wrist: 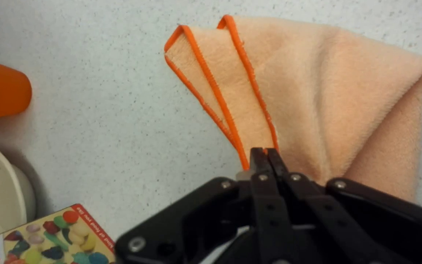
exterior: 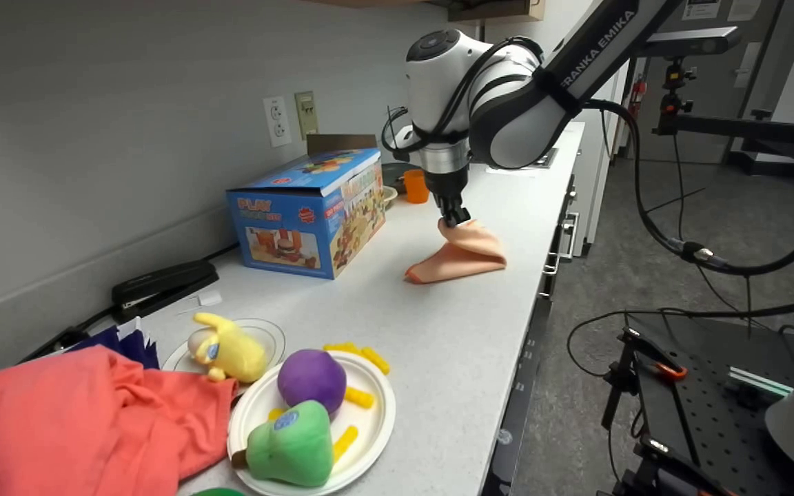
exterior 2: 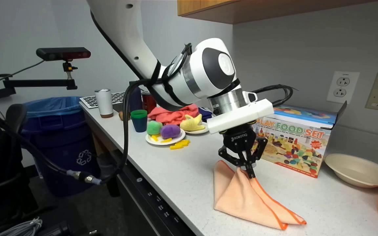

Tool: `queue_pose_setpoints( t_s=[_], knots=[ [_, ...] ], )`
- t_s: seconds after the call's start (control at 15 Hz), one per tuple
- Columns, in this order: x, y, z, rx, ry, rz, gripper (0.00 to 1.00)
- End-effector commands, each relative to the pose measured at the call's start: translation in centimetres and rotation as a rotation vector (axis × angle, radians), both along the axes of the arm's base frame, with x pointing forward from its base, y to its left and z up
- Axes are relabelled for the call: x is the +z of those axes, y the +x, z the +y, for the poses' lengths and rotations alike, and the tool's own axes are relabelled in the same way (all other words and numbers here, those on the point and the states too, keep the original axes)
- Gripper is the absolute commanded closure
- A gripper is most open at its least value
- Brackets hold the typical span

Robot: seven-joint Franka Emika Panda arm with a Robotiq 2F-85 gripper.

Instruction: Fold the cloth on the counter

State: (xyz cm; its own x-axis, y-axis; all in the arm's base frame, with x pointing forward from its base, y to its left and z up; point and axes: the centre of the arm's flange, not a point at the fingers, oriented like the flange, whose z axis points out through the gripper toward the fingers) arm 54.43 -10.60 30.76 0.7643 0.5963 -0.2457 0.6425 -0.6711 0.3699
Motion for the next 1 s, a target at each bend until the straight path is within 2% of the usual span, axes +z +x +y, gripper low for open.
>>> queue_pose_setpoints(
  t_s=[0.0, 0.4, 0.73, 0.8, 0.87, 0.93],
  knots=[
    [-0.1, 1.6, 1.1, 0.057, 0.017, -0.016, 0.99],
    [-0.3, 2.7, 4.9, 0.106, 0.06, -0.021, 0.99],
    [-1.2, 3.2, 6.3, 0.132, 0.068, -0.002, 0.99],
    [-1.3, 3.3, 6.5, 0.133, 0.068, 0.003, 0.72],
    [-1.4, 3.3, 6.6, 0.136, 0.068, 0.005, 0.71],
    [-1.5, 3.3, 6.7, 0.142, 0.065, 0.008, 0.64]
  ],
)
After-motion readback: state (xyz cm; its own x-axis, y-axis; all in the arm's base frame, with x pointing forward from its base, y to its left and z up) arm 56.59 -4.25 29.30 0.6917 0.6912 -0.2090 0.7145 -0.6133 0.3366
